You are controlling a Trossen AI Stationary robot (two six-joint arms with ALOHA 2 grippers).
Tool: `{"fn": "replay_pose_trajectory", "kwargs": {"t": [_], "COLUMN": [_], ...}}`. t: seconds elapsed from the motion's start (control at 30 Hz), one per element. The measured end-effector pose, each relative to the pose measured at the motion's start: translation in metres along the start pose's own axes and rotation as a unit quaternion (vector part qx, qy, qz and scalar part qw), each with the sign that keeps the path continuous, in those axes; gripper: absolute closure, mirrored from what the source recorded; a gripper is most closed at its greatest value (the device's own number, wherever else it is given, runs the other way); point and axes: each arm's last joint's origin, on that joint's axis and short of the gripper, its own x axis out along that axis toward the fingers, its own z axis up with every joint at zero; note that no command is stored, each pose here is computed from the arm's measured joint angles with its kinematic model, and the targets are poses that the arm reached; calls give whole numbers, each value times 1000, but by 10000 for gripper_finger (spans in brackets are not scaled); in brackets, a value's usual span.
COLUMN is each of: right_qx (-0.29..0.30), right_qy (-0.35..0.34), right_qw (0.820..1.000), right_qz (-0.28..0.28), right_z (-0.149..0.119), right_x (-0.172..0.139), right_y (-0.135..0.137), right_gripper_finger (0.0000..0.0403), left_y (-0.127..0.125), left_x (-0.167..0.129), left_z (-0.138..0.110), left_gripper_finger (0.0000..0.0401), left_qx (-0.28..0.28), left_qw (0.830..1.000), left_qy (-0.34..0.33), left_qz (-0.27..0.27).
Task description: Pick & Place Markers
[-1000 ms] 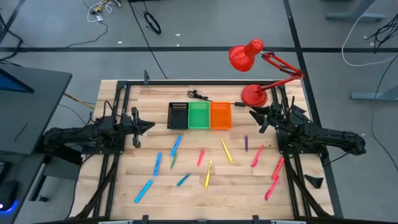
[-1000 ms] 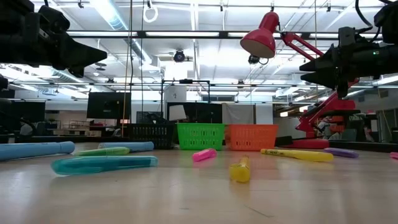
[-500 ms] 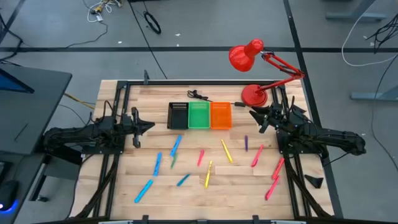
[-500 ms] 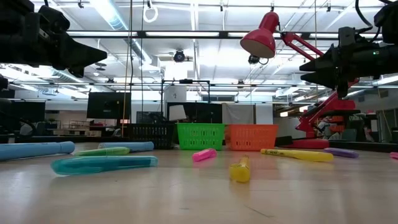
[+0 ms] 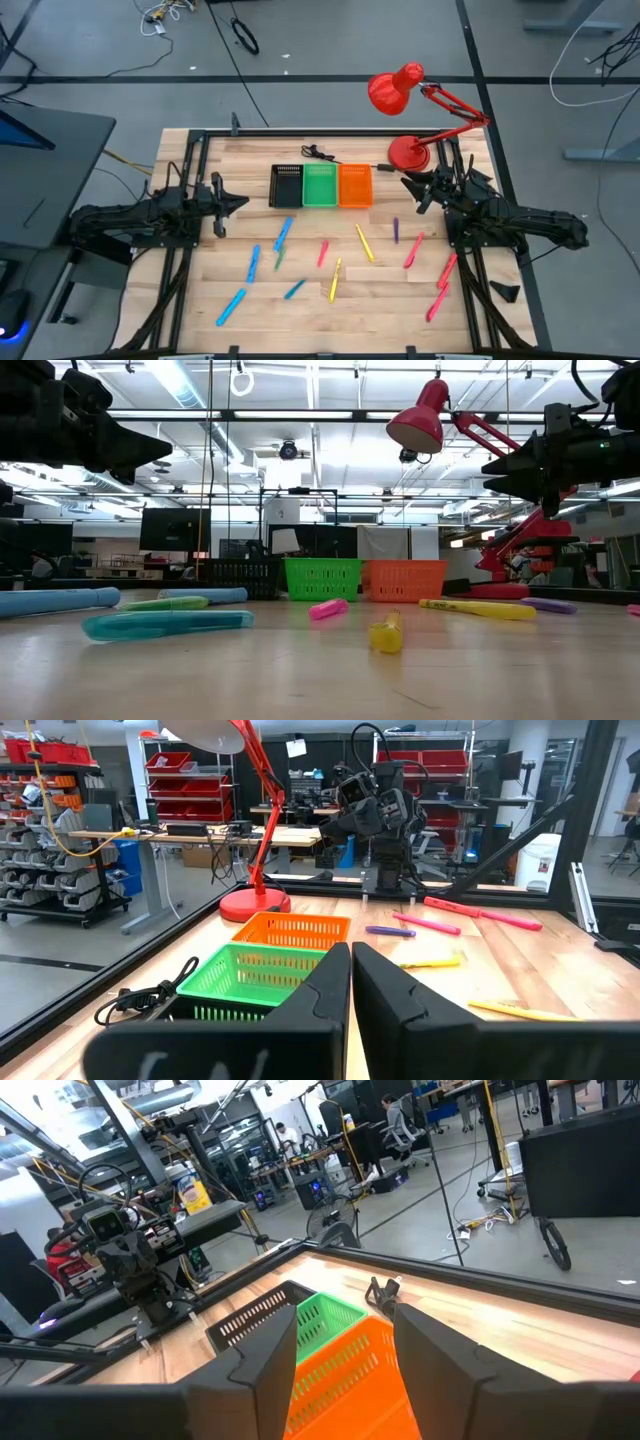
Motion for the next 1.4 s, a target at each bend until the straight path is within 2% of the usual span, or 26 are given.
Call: {"fn": "replay_pose_trajectory", "kwargs": {"t": [0.57, 0.93, 1.13, 1.27, 1.4], "right_qx": [0, 0, 0, 0, 0], "right_qy": [0, 0, 0, 0, 0], "right_qw": [1000, 1000, 1000, 1000, 1000], "right_qz": [0, 0, 0, 0, 0], "right_z": [0, 0, 0, 0, 0], "right_x": [0, 0, 0, 0, 0], "right_y": [0, 0, 0, 0, 0], "right_gripper_finger": [233, 233, 233, 233, 233], "left_y": [0, 0, 0, -2, -5], "left_x": [0, 0, 0, 0, -1], "left_z": [0, 0, 1, 3, 8], "left_gripper_finger": [383, 383, 381, 350, 289], "left_qx": [-2, -41, -42, -56, -70], "left_qw": [1000, 999, 999, 997, 994], "left_qy": [-1, -1, -2, -14, -34], "left_qz": [0, -7, -8, -43, -80]}}
